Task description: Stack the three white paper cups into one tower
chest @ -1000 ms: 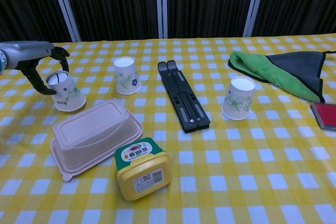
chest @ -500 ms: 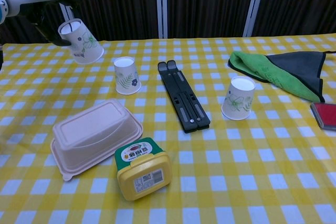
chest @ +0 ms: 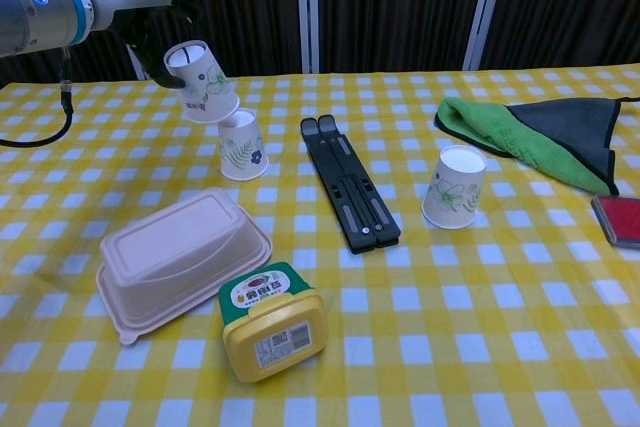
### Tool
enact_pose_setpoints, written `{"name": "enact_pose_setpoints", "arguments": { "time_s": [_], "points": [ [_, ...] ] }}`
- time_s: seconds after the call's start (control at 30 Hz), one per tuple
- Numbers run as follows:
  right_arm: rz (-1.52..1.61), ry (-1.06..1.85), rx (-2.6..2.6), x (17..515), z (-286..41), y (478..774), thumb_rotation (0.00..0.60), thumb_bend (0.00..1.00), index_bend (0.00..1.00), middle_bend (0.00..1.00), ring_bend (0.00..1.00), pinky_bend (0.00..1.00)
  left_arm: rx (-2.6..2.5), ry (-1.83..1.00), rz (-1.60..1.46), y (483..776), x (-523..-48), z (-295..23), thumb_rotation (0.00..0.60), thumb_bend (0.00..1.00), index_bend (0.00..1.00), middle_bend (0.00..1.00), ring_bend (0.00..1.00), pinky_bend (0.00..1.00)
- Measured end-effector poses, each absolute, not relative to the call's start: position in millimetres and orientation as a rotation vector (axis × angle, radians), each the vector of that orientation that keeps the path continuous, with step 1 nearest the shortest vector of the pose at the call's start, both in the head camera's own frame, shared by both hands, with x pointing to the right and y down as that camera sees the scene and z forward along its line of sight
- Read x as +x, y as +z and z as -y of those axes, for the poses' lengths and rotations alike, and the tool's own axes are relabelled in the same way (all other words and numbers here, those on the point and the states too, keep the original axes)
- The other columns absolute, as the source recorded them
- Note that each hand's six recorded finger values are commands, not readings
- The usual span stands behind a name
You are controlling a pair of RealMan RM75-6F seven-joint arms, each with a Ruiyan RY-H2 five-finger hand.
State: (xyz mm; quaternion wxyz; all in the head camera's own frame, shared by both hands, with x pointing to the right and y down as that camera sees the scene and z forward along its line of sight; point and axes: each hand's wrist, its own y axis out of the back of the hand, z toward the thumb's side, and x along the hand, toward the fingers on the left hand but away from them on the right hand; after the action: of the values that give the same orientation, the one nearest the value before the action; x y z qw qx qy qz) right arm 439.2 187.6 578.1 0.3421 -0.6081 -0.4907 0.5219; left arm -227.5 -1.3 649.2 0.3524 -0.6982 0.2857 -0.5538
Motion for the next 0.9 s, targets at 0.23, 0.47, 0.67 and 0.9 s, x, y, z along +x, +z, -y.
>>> {"name": "enact_pose_setpoints", "arguments": {
  "time_s": [0.23,0.47,0.67,0.9],
  "points": [
    [1.288,1.364,-1.582,441.6,-185.0,579.7,0.600,0.10,0.16,0.00,0.00,0.00,-1.806,-1.445,-0.702,662.6,-210.2,6.4,0.600,0.30,0.35,0.00,0.00,0.00],
    [1.292,1.372,-1.579,444.9,-183.8,581.5,0.600,0.10,0.16,0.00,0.00,0.00,-1.800,-1.482,-0.670,677.4,-203.9,8.4,0.600,0.27,0.16,0.00,0.00,0.00],
    [1.287,1.387,-1.571,446.5,-183.4,583.9,0.600,0.10,0.16,0.00,0.00,0.00,-1.816,-1.501,-0.651,689.4,-201.7,6.1,0.600,0.16,0.02,0.00,0.00,0.00],
    [1.265,1.419,-1.569,446.8,-184.2,590.5,0.600,0.10,0.16,0.00,0.00,0.00,-1.825,-1.477,-0.684,686.2,-207.9,4.6,0.600,0.16,0.01,0.00,0.00,0.00]
  ]
}}
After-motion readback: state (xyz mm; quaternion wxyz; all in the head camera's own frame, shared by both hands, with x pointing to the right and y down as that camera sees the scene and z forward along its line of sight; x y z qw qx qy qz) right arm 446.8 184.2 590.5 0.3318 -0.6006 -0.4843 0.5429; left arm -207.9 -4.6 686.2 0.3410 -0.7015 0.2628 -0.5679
